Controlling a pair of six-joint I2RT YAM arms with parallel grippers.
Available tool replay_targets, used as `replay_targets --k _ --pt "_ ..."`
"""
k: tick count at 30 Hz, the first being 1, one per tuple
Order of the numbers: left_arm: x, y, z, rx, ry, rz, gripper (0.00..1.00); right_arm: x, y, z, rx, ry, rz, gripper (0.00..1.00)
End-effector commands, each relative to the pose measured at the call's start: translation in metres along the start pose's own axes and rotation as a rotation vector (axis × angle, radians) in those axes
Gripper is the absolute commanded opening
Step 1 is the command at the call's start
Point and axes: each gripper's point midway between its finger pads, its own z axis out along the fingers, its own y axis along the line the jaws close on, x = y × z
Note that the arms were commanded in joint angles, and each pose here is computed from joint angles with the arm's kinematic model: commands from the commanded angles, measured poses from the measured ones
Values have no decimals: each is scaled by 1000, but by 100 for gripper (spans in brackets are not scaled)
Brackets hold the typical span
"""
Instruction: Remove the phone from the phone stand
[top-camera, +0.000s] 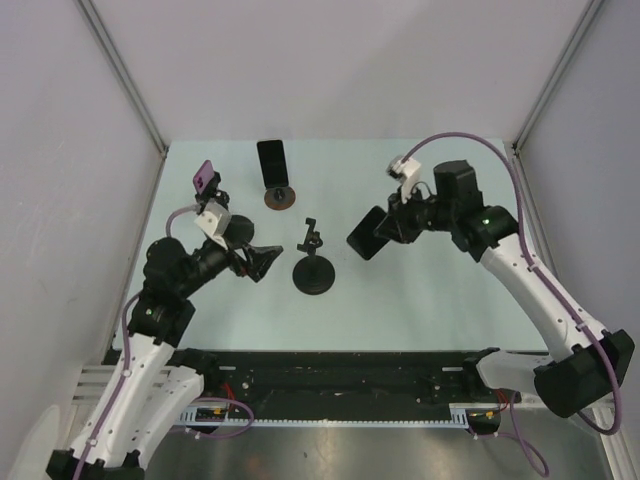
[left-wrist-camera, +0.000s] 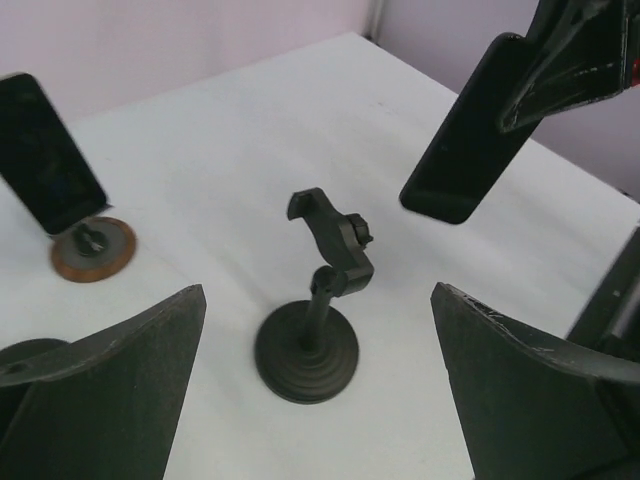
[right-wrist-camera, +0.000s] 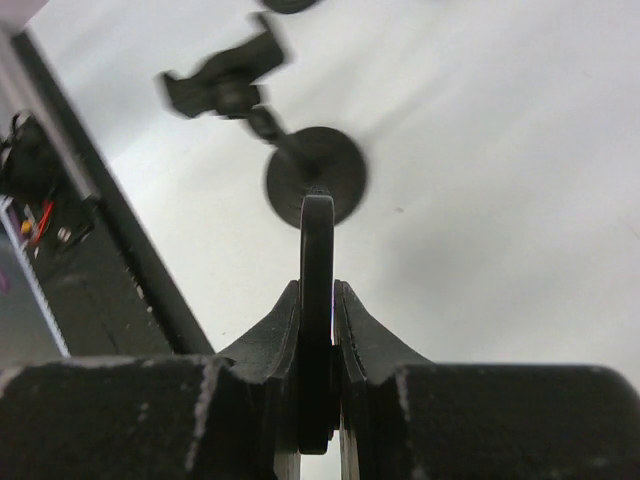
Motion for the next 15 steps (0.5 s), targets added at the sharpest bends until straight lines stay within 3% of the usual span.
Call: replay_targets --k 1,6,10,15 --pt "-1 24 -14 -164 -41 120 100 -29 -49 -36 157 -115 165 0" --pt "11 43 -24 -282 -48 139 100 0 -146 -55 404 -140 481 0" --pt "28 54 -27 -335 -23 158 100 15 -197 -48 469 -204 650 0" --pt "37 58 -27 -347 -7 185 100 35 -238 -15 402 -217 764 0"
